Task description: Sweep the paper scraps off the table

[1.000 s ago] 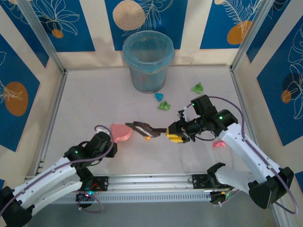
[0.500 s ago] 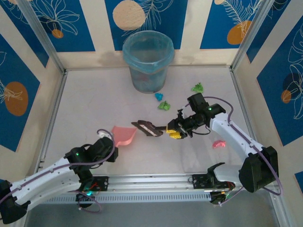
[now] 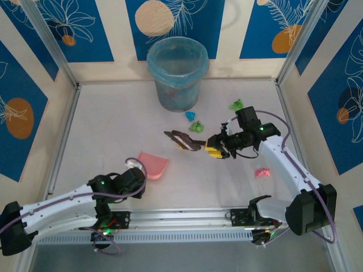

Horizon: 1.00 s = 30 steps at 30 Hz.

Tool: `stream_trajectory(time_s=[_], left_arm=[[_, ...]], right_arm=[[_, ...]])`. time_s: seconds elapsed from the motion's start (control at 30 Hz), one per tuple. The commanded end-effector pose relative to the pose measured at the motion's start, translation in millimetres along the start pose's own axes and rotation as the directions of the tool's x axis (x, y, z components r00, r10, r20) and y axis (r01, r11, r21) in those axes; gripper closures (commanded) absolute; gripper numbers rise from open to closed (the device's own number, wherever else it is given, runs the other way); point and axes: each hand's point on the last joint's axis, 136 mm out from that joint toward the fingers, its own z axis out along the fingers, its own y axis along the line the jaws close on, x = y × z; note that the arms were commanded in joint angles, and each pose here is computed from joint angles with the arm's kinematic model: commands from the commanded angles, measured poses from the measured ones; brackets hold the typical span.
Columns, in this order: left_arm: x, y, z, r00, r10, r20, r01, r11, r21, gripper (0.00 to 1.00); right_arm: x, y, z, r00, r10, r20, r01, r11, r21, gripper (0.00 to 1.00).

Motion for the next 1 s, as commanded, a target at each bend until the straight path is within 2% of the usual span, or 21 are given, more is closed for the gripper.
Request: stream_trajectory(time_s=[0.0, 0.2, 0.37, 0.5, 0.73, 0.97], left_arm=[[5.3, -9.3, 2.3, 0.998, 0.064, -0.024, -0.064, 0.998, 0.026, 1.00], [4.5, -31.2, 9.5, 0.988, 0.150, -0.034, -0.146, 0.985, 0.090, 1.00], [3.5, -45.7, 19.2, 0.976, 0.209, -0.058, -0.202, 0.974, 0.105, 1.00], [-4.6, -56.9, 25.6, 0.972, 0.231, -0.053, -0.224, 0.969, 0.108, 1.00], [-20.7, -59.0, 33.5, 0.963, 0.264, -0.054, -0.263, 0.964, 0.025, 1.00], [-21.6, -52.9, 41.3, 0.959, 0.274, -0.069, -0.276, 0.961, -0.016, 1.00]], right_arm=[[1.9, 19.0, -18.4, 0.998, -0.057, 0.036, 0.059, 0.996, -0.068, 1.00], [-6.8, 15.3, -24.6, 0.998, -0.016, 0.068, 0.024, 0.994, -0.110, 1.00], [-23.1, 4.8, -23.2, 0.992, 0.018, 0.127, -0.006, 0.995, -0.095, 1.00], [-35.6, -0.2, -16.2, 0.991, 0.030, 0.131, -0.019, 0.997, -0.080, 1.00], [-43.3, -4.1, 0.7, 0.997, 0.031, 0.064, -0.026, 0.997, -0.077, 1.00], [-40.9, -11.6, 18.8, 0.999, 0.041, 0.006, -0.040, 0.997, -0.068, 1.00]])
